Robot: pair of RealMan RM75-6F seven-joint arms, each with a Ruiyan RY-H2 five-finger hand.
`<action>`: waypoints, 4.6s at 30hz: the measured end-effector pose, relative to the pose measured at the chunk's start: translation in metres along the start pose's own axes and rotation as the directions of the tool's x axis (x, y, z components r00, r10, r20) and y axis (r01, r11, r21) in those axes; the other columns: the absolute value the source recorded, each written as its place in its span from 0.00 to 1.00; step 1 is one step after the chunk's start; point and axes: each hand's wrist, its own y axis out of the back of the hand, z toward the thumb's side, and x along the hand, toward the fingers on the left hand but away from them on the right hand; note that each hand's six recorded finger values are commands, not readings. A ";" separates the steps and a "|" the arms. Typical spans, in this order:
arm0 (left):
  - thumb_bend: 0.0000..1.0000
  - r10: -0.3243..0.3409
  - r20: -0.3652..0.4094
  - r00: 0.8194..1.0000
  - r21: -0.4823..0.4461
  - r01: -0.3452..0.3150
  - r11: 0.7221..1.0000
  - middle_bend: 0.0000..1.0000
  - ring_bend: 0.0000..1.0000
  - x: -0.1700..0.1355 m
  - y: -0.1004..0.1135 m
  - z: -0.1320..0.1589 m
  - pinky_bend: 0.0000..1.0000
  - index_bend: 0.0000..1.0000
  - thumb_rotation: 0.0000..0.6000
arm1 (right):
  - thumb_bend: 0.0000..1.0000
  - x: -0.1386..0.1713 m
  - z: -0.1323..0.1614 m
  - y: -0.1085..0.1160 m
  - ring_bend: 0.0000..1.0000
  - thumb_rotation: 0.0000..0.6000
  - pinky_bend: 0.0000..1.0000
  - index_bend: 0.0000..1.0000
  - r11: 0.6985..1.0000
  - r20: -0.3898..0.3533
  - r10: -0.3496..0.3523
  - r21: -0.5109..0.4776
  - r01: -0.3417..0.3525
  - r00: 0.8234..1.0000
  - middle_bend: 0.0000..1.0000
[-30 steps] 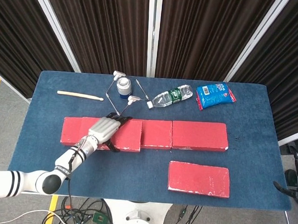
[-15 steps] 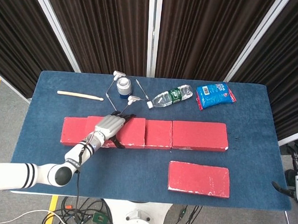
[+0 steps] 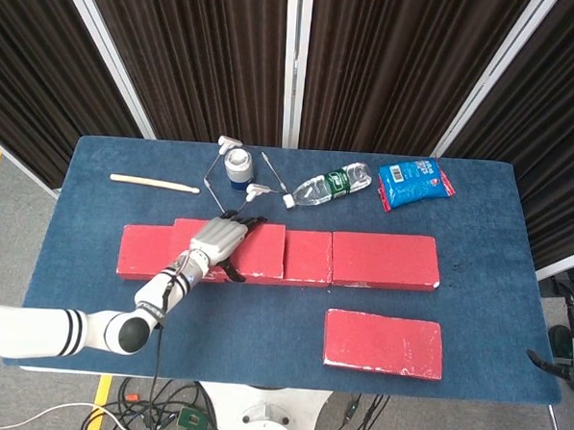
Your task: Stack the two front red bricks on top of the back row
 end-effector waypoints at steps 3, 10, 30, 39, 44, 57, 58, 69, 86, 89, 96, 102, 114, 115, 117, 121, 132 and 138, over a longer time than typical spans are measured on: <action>0.02 -0.002 0.000 1.000 0.000 0.002 1.000 0.19 0.22 0.002 0.000 0.000 0.00 0.05 1.00 | 0.00 0.000 -0.001 -0.002 0.00 1.00 0.00 0.00 1.000 0.003 0.004 -0.001 -0.004 1.000 0.00; 0.02 -0.014 -0.002 1.000 0.014 0.014 1.000 0.19 0.22 0.003 -0.003 -0.002 0.00 0.05 1.00 | 0.00 0.000 -0.003 -0.004 0.00 1.00 0.00 0.00 1.000 0.007 0.008 0.003 -0.008 1.000 0.00; 0.02 -0.015 -0.025 1.000 -0.025 0.015 1.000 0.19 0.22 0.008 -0.003 -0.013 0.00 0.05 1.00 | 0.00 0.000 -0.006 -0.012 0.00 1.00 0.00 0.00 1.000 0.016 0.025 0.003 -0.025 1.000 0.00; 0.02 -0.021 -0.021 1.000 -0.017 0.020 1.000 0.19 0.22 0.008 -0.005 -0.013 0.00 0.05 1.00 | 0.00 -0.001 -0.005 -0.013 0.00 1.00 0.00 0.00 1.000 0.012 0.028 0.001 -0.028 1.000 0.00; 0.02 -0.024 -0.016 1.000 -0.015 0.024 1.000 0.19 0.22 0.008 -0.006 -0.012 0.00 0.05 1.00 | 0.00 -0.001 -0.006 -0.013 0.00 1.00 0.00 0.00 1.000 0.012 0.030 0.000 -0.030 0.999 0.00; 0.02 -0.026 -0.004 1.000 -0.018 0.026 1.000 0.19 0.22 0.008 -0.004 -0.012 0.00 0.05 1.00 | 0.00 -0.001 -0.007 -0.013 0.00 1.00 0.00 0.00 1.000 0.013 0.028 0.000 -0.028 1.000 0.00; 0.02 -0.026 0.000 1.000 -0.016 0.026 1.000 0.19 0.21 0.008 -0.004 -0.011 0.00 0.05 1.00 | 0.00 -0.001 -0.007 -0.013 0.00 1.00 0.00 0.00 1.000 0.013 0.028 0.000 -0.028 1.000 0.00; 0.02 -0.030 -0.001 1.000 -0.021 0.030 0.999 0.19 0.20 0.009 -0.004 -0.014 0.00 0.05 1.00 | 0.00 -0.001 -0.008 -0.013 0.00 1.00 0.00 0.00 1.000 0.018 0.029 0.000 -0.029 0.999 0.00; 0.02 -0.057 0.006 0.998 -0.023 0.057 0.998 0.17 0.15 0.012 -0.008 -0.015 0.00 0.05 1.00 | 0.00 -0.001 -0.008 -0.015 0.00 1.00 0.00 0.00 0.999 0.019 0.037 0.000 -0.037 0.999 0.00; 0.02 -0.064 0.004 0.998 -0.023 0.064 0.998 0.15 0.09 0.012 -0.010 -0.016 0.00 0.05 1.00 | 0.00 -0.001 -0.009 -0.015 0.00 1.00 0.00 0.00 0.999 0.019 0.036 -0.001 -0.036 0.999 0.00; 0.02 -0.062 0.004 0.998 -0.030 0.062 0.998 0.03 0.01 0.013 -0.009 -0.016 0.00 0.05 1.00 | 0.00 -0.001 -0.010 -0.015 0.00 1.00 0.00 0.00 0.999 0.022 0.036 -0.001 -0.036 0.999 0.00; 0.02 -0.062 0.005 0.998 -0.034 0.062 0.997 0.00 0.00 0.012 -0.009 -0.016 0.00 0.04 1.00 | 0.00 -0.001 -0.010 -0.015 0.00 1.00 0.00 0.00 0.999 0.024 0.037 -0.001 -0.037 0.999 0.00; 0.01 -0.052 0.034 0.998 -0.032 0.053 0.998 0.00 0.00 0.010 -0.006 -0.009 0.00 0.02 1.00 | 0.00 -0.001 -0.012 -0.014 0.00 1.00 0.00 0.00 0.999 0.029 0.032 -0.002 -0.032 0.999 0.00; 0.01 -0.049 0.037 0.998 -0.033 0.050 0.998 0.00 0.00 0.009 -0.006 -0.009 0.00 0.02 1.00 | 0.00 0.000 -0.012 -0.014 0.00 1.00 0.00 0.00 0.999 0.029 0.032 -0.002 -0.032 0.999 0.00; 0.01 -0.045 0.040 0.998 -0.037 0.047 0.998 0.00 0.00 0.009 -0.005 -0.009 0.00 0.02 1.00 | 0.00 0.000 -0.012 -0.014 0.00 1.00 0.00 0.00 1.000 0.030 0.031 -0.002 -0.031 0.999 0.00; 0.01 -0.038 0.047 0.998 -0.043 0.040 0.998 0.00 0.00 0.007 -0.003 -0.008 0.00 0.02 1.00 | 0.00 0.000 -0.013 -0.013 0.00 1.00 0.00 0.00 1.000 0.033 0.028 -0.002 -0.028 0.999 0.00; 0.01 -0.034 0.060 0.998 -0.050 0.038 0.998 0.00 0.00 0.006 -0.005 -0.004 0.00 0.02 1.00 | 0.00 0.000 -0.014 -0.013 0.00 1.00 0.00 0.00 1.000 0.037 0.031 -0.001 -0.031 0.999 0.00; 0.01 -0.028 0.079 0.996 -0.056 0.033 0.998 0.00 0.00 0.007 -0.006 0.004 0.00 0.02 1.00 | 0.00 0.000 -0.015 -0.014 0.00 1.00 0.00 0.00 0.999 0.042 0.033 0.000 -0.033 0.999 0.00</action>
